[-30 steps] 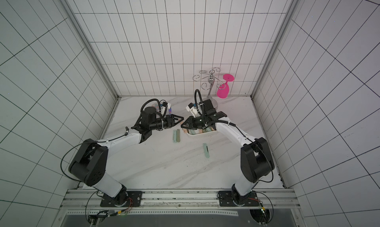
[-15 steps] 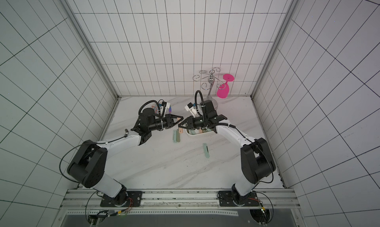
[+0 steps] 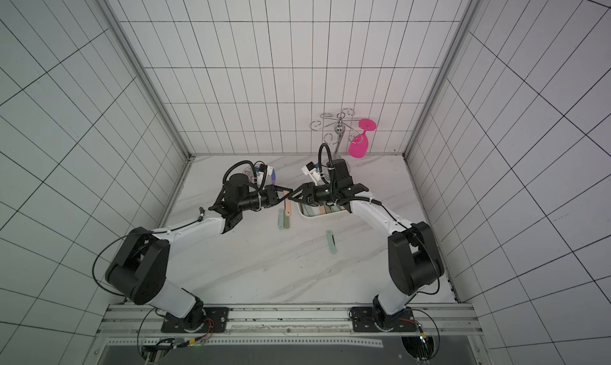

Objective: Take the fruit knife out of the storage box
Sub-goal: Pick up the fruit knife from the storage box, then place the fruit knife at the center of the board.

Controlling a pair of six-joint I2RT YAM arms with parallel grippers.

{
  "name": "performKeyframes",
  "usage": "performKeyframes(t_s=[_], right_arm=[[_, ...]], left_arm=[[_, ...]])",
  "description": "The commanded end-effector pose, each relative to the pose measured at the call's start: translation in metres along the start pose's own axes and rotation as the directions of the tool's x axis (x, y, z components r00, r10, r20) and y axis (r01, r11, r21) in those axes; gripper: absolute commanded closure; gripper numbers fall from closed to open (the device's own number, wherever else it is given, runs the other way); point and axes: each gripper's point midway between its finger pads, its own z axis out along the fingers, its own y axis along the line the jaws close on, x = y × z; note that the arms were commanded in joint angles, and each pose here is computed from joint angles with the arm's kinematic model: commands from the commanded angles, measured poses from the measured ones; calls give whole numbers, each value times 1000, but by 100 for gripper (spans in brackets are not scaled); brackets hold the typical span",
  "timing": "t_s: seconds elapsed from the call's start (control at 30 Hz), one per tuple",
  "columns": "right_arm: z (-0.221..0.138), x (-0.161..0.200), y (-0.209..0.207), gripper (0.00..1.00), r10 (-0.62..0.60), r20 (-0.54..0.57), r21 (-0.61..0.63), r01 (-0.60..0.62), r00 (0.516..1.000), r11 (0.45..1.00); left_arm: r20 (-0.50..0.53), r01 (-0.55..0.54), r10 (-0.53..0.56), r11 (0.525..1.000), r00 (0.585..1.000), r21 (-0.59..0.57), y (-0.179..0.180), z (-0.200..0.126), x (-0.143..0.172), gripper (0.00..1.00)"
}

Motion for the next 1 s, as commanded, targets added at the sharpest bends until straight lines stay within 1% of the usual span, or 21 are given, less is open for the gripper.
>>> performKeyframes(t_s=[0.0,0.03,0.1,0.2,0.27,0.3,0.33,0.47,0.63,0.9,0.97], right_arm=[[-17,-5,-2,40,-11,38,38,9,999,999],[-22,-5,-5,38,-12,42,60,10,999,998],[-28,-5,-13,36,-10,43,105,6,999,994],[-36,-3,-27,24,-14,32,189,8,999,982],[-40,-1,-35,21,-19,16,250,15,1000,968],[-42,0,-39,13,-19,9,276,15,1000,961],[-44,0,-43,12,-21,5,301,19,1000,953],[-46,1,-51,11,-20,-2,350,20,1000,937],[-46,3,-57,10,-17,-10,370,19,1000,929],[-44,1,-60,10,-11,-20,370,18,1000,929],[-43,1,-61,10,-10,-21,370,17,1000,929]], left_arm=[[1,-47,48,996,999,-81,9,-9,-12,100],[-6,-44,43,993,999,-112,16,-12,-14,100],[-20,-32,29,985,999,-171,34,-16,-16,100],[-40,-25,14,962,999,-273,63,-23,-15,100],[-68,-35,13,939,998,-342,82,-25,-10,100],[-78,-35,7,930,997,-367,90,-25,-7,100],[-88,-34,0,921,996,-389,99,-25,-3,100],[-96,-29,-17,887,995,-461,127,-24,5,100],[-111,-44,-17,851,994,-523,154,-23,11,100],[-124,-48,-29,816,992,-577,182,-18,16,100],[-127,-47,-34,813,991,-580,186,-17,18,100]])
